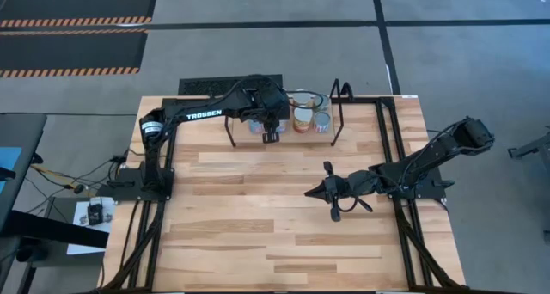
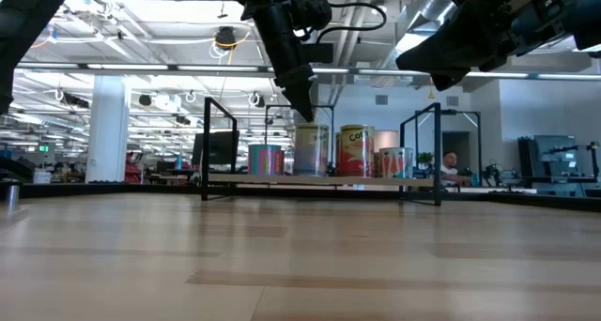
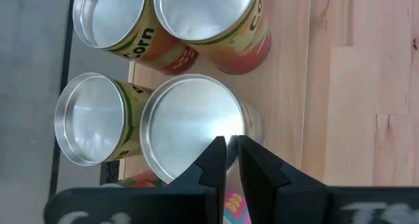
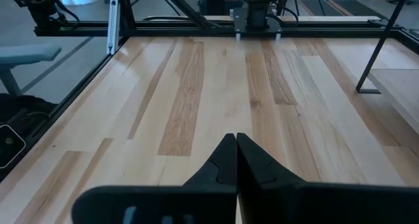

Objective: Pick and place cans onto a shelf
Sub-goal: Put the canned peaches on the shelf aligned with the canned peaches, then return to Home Position

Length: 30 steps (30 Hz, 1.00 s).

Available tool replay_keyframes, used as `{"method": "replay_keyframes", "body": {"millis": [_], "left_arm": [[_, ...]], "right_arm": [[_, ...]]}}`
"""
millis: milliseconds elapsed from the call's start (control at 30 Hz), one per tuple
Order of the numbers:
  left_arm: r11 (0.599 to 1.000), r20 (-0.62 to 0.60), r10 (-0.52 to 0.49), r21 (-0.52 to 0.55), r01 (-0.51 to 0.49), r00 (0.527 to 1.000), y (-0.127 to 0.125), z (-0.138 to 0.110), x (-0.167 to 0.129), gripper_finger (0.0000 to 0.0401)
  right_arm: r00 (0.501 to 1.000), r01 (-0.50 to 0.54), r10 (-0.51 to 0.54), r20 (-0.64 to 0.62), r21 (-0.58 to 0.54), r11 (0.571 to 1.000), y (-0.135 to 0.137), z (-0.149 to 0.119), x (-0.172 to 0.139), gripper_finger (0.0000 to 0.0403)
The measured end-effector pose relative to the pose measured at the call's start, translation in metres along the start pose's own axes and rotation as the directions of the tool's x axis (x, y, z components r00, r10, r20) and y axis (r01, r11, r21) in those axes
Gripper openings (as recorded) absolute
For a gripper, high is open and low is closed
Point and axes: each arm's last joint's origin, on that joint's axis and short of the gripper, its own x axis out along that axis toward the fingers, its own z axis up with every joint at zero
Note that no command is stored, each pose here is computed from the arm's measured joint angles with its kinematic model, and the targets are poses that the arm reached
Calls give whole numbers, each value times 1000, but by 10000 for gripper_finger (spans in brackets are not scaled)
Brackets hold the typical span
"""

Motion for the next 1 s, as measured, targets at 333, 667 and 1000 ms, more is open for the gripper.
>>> {"method": "replay_keyframes", "body": {"millis": [333,667,1000], "left_arm": [[1000,30,14,21,-15,999,6,0,-6,17],[992,368,-53,-88,92,928,2,1,-36,0],[983,689,-79,-65,170,721,-42,-51,-49,0]], "right_arm": [[1000,0,0,0,0,1000,0,0,0,10],[1000,-4,5,9,-54,999,1,1,0,10],[995,37,-24,100,-128,991,-8,13,-2,8]]}}
